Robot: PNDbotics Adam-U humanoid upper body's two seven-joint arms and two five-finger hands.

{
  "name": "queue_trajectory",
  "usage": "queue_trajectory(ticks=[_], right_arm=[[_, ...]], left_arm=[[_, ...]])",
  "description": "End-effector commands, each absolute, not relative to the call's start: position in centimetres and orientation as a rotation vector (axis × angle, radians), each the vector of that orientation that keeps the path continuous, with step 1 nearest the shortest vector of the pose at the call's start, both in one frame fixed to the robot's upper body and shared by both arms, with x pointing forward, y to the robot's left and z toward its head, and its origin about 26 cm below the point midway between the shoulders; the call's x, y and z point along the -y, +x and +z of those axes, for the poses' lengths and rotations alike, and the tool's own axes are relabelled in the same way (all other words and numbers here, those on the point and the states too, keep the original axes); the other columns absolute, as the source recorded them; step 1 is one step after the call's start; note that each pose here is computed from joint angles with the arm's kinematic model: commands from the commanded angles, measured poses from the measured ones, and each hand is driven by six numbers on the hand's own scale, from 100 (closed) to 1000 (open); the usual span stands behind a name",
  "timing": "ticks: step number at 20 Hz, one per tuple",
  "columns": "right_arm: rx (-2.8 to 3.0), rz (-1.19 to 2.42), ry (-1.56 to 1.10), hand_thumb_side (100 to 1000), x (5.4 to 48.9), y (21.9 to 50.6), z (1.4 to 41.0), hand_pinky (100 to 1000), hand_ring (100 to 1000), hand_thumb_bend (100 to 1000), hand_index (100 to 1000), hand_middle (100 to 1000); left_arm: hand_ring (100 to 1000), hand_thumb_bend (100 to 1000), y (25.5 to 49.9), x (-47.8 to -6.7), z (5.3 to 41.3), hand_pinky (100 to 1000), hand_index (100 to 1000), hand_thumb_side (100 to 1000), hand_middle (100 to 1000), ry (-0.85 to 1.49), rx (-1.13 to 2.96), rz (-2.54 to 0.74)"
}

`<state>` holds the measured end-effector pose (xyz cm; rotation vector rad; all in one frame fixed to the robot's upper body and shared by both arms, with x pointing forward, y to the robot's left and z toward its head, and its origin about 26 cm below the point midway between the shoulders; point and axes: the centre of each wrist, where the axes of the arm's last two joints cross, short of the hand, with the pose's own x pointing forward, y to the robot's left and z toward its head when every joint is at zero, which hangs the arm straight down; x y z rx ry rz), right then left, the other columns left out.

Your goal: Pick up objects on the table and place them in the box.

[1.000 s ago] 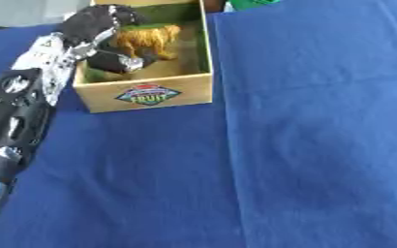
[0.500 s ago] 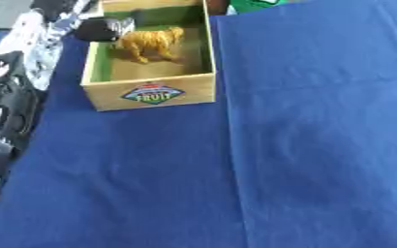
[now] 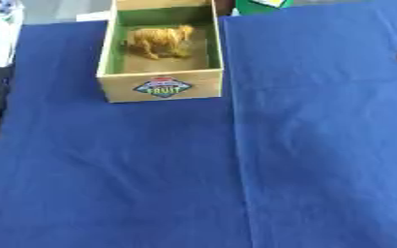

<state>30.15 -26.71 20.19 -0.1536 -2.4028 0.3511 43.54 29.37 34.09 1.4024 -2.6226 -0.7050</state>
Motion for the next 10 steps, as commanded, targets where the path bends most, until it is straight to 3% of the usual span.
queue_trajectory(ticks=[1, 10], right_arm=[[2.426, 0.333, -0.158, 890, 26.9, 29.8, 20.8, 805, 662, 100, 845, 656], [2.429, 0.286, -0.146, 894, 26.9, 29.8, 20.7, 802, 662, 100, 843, 656]], left_arm=[[546, 100, 42.0, -29.1, 34.8, 440, 726, 600, 512, 1.404, 2.709, -0.592], [510, 100, 39.2, -27.6, 29.5, 399, 668, 543, 480, 1.231, 2.755, -0.263]])
